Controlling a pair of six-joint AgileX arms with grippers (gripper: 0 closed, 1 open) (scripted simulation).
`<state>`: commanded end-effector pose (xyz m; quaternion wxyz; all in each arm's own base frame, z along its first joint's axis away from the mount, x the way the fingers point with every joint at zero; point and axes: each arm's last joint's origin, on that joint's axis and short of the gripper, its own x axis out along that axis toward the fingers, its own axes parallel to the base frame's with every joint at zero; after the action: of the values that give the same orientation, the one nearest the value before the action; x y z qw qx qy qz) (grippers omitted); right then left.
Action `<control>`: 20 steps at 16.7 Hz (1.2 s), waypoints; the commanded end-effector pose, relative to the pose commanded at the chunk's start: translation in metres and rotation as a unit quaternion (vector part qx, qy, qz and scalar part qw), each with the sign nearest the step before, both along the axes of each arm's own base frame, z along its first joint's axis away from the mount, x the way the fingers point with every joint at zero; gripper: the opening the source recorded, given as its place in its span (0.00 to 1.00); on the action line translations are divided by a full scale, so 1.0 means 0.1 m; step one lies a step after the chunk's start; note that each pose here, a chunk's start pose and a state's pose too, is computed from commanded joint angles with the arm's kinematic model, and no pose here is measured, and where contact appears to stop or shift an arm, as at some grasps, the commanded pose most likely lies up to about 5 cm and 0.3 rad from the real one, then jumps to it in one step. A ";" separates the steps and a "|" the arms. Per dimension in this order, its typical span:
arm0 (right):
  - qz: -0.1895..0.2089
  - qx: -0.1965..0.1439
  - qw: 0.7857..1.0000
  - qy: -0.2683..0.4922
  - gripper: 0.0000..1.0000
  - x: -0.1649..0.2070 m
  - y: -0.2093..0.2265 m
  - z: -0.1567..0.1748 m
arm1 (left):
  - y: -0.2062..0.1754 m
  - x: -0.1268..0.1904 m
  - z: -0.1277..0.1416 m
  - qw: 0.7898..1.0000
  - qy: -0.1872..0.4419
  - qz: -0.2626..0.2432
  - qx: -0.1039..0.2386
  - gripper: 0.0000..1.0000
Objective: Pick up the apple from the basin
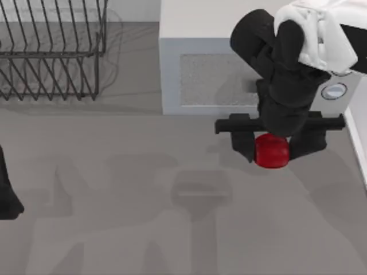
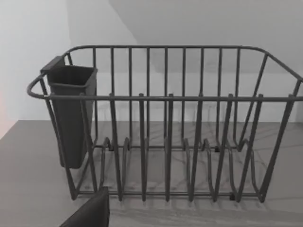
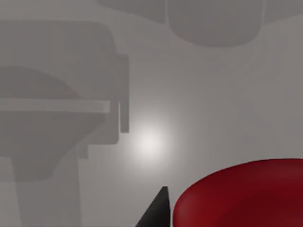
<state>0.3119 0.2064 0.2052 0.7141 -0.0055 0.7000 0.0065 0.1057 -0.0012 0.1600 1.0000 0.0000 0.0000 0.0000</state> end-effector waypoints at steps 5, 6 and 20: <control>-0.013 -0.001 1.000 0.011 0.00 0.12 -0.26 -0.44 | 0.00 0.00 0.00 1.000 0.000 0.000 0.000 1.00; -0.014 -0.001 1.000 0.010 0.00 0.13 -0.28 -0.45 | 0.00 0.00 0.00 1.000 0.000 0.000 0.000 1.00; -0.014 -0.001 1.000 0.010 0.83 0.13 -0.28 -0.45 | 0.00 0.00 0.00 1.000 0.000 0.000 0.000 1.00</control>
<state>0.3253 0.1785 0.1600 0.7071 0.0035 0.7071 -0.0035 0.1057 -0.0012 0.1600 1.0000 0.0000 0.0000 0.0000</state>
